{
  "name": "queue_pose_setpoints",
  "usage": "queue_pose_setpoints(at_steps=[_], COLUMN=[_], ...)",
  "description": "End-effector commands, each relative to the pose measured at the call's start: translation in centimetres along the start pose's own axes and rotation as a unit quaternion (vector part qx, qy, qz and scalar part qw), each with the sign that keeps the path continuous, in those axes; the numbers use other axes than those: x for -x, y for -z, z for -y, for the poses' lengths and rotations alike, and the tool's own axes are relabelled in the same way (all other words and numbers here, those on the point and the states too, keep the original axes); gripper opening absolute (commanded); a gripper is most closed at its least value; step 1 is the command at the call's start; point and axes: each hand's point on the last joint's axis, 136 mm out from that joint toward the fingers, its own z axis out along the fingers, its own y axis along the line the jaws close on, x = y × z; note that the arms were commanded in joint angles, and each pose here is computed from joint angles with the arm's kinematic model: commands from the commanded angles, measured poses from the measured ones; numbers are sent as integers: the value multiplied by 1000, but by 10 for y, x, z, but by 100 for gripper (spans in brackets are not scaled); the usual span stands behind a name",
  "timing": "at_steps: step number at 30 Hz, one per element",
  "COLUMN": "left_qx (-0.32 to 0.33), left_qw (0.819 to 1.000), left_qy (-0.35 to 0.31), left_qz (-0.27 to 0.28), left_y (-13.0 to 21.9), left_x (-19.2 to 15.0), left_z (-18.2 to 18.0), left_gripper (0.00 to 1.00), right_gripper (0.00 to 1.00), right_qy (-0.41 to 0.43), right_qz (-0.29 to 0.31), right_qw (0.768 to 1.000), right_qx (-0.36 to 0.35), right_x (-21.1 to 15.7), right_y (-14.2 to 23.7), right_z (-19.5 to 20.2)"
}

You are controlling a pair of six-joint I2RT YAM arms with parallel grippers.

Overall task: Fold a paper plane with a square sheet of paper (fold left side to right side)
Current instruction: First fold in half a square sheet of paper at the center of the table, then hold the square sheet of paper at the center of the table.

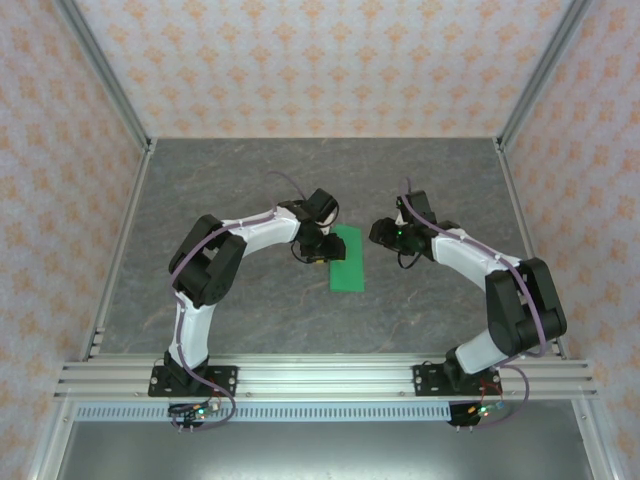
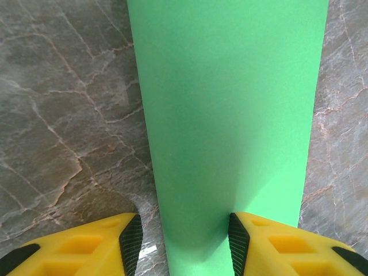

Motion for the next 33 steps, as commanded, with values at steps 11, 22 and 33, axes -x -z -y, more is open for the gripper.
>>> queue_pose_setpoints(at_steps=[11, 22, 33], left_qx=[29, 29, 29], left_qw=[999, 999, 999], left_qy=[-6, -6, -6], left_qz=[-21, -20, -20], left_y=[-19, -18, -18], left_x=[-11, -12, -11], left_z=[-9, -10, -10], left_gripper=[48, 48, 48], right_gripper=[36, 8, 7], right_qy=[-3, -7, -13], right_qz=[-42, -104, -130], right_qw=[998, 992, 991], right_qx=[45, 68, 35], right_x=[-14, -41, -55], right_y=[-8, -44, -59], right_z=[-16, -36, -20])
